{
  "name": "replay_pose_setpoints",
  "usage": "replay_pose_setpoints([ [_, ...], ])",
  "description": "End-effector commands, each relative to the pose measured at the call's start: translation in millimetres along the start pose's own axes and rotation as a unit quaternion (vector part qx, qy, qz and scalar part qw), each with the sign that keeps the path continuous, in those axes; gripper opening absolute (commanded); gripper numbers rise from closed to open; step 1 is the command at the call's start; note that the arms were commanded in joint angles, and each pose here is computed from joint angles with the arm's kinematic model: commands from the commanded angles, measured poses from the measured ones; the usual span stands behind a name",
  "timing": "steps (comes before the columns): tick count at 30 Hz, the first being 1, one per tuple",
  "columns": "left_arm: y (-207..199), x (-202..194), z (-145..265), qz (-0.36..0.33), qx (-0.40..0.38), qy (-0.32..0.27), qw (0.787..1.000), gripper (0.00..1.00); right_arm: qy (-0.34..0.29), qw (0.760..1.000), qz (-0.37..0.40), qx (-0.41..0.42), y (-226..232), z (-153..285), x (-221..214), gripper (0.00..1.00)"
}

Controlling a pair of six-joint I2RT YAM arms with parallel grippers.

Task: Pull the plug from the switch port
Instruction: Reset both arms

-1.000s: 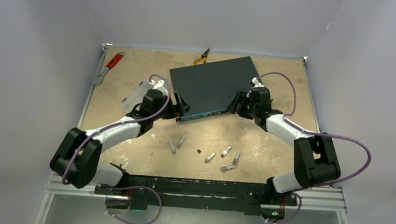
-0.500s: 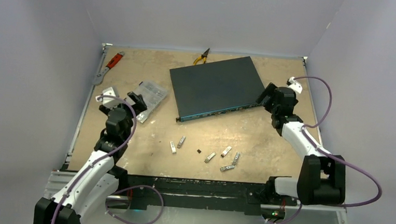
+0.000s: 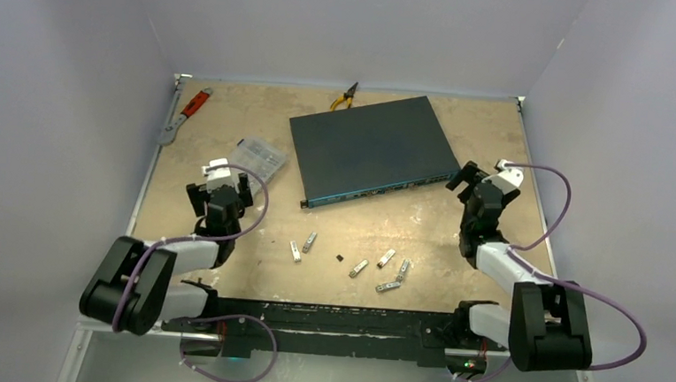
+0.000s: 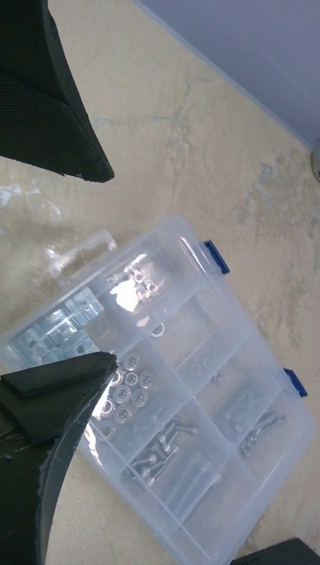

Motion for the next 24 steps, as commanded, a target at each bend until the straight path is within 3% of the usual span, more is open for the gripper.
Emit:
replay_pose_setpoints([
  [1,-13.9,17.1,-17.8,-0.003,-0.066,-0.069,0.995,1.00,-0.147,0.989,0.007,0.011,-3.1,1.9,28.6,0.98],
  [4,-21.0,20.2,-26.5,-0.017,-0.113,-0.078,0.990,1.00,-0.196,0.978,0.042,0.063,0.8,6.5,27.3,0.99],
  [11,-27.9,10.0,-52.8,-0.062,-0.151,-0.069,0.984,1.00,-0.223,0.970,0.065,0.068,2.8,-9.6,7.3,0.99],
  [13,-21.6,3.1,-63.2,-0.037,-0.161,-0.035,0.986,0.99,-0.223,0.968,0.080,0.080,5.3,-13.2,1.9,0.99],
  [17,-18.1,1.2,-64.4,-0.032,-0.162,-0.036,0.986,0.99,-0.194,0.969,0.107,0.110,14.9,-23.8,-1.4,0.99],
  [24,-17.5,0.8,-62.3,-0.030,-0.164,-0.043,0.985,0.99,-0.197,0.963,0.122,0.134,18.9,-23.4,-1.5,0.99],
])
Point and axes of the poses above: each gripper's point midway between its finger pads, its own z axis back along the fingers, its own y axis along the line the jaws close on, x = y × z, the point moved 9 cm from there along z, back along the fingers, and after that the axes turned 10 degrees about z, right-handed, at the moved point
